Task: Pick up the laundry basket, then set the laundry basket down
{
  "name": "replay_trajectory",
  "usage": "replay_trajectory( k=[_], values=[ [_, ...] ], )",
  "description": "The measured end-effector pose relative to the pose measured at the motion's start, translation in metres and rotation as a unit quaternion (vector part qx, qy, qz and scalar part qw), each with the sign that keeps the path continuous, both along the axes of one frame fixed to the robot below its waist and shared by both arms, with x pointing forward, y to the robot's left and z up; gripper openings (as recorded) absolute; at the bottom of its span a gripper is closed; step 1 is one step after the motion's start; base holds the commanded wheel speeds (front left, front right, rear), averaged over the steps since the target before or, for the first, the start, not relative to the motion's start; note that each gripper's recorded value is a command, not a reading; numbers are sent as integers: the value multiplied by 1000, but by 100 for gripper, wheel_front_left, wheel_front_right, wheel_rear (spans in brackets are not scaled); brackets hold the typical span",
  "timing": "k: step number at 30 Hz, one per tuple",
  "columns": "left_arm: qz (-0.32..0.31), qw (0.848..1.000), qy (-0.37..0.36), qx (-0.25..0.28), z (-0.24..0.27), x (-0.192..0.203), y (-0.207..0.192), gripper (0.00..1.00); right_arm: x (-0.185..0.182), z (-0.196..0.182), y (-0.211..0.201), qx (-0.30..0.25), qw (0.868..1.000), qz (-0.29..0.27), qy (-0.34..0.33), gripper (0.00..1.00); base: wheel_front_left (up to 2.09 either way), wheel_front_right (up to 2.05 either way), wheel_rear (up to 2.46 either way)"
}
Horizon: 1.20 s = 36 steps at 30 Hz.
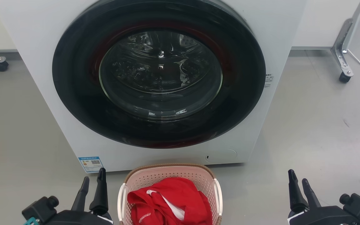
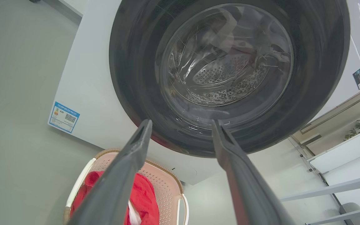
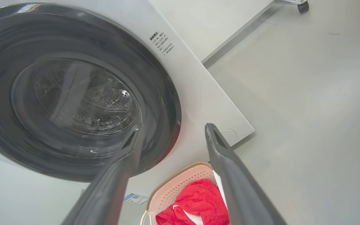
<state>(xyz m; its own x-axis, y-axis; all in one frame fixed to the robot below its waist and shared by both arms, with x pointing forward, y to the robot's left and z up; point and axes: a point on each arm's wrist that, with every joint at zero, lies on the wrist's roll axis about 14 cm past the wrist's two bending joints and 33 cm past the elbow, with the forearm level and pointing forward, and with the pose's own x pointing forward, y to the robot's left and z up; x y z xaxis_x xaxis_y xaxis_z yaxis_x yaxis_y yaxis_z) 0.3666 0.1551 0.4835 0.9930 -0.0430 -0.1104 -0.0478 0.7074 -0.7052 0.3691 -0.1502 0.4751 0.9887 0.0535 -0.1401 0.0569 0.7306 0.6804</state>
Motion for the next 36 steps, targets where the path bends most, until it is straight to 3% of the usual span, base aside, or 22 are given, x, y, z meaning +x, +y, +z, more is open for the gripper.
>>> replay_trajectory(
  k=[17, 36],
  values=[
    [-17, 987, -39, 152, 11, -4, -10, 100, -3, 12, 10, -149, 988, 18, -42, 100, 0, 0, 0],
    [-22, 949, -122, 291, 44, -7, -26, 100, -6, 39, 22, -296, 948, 24, -118, 100, 0, 0, 0]
  ],
)
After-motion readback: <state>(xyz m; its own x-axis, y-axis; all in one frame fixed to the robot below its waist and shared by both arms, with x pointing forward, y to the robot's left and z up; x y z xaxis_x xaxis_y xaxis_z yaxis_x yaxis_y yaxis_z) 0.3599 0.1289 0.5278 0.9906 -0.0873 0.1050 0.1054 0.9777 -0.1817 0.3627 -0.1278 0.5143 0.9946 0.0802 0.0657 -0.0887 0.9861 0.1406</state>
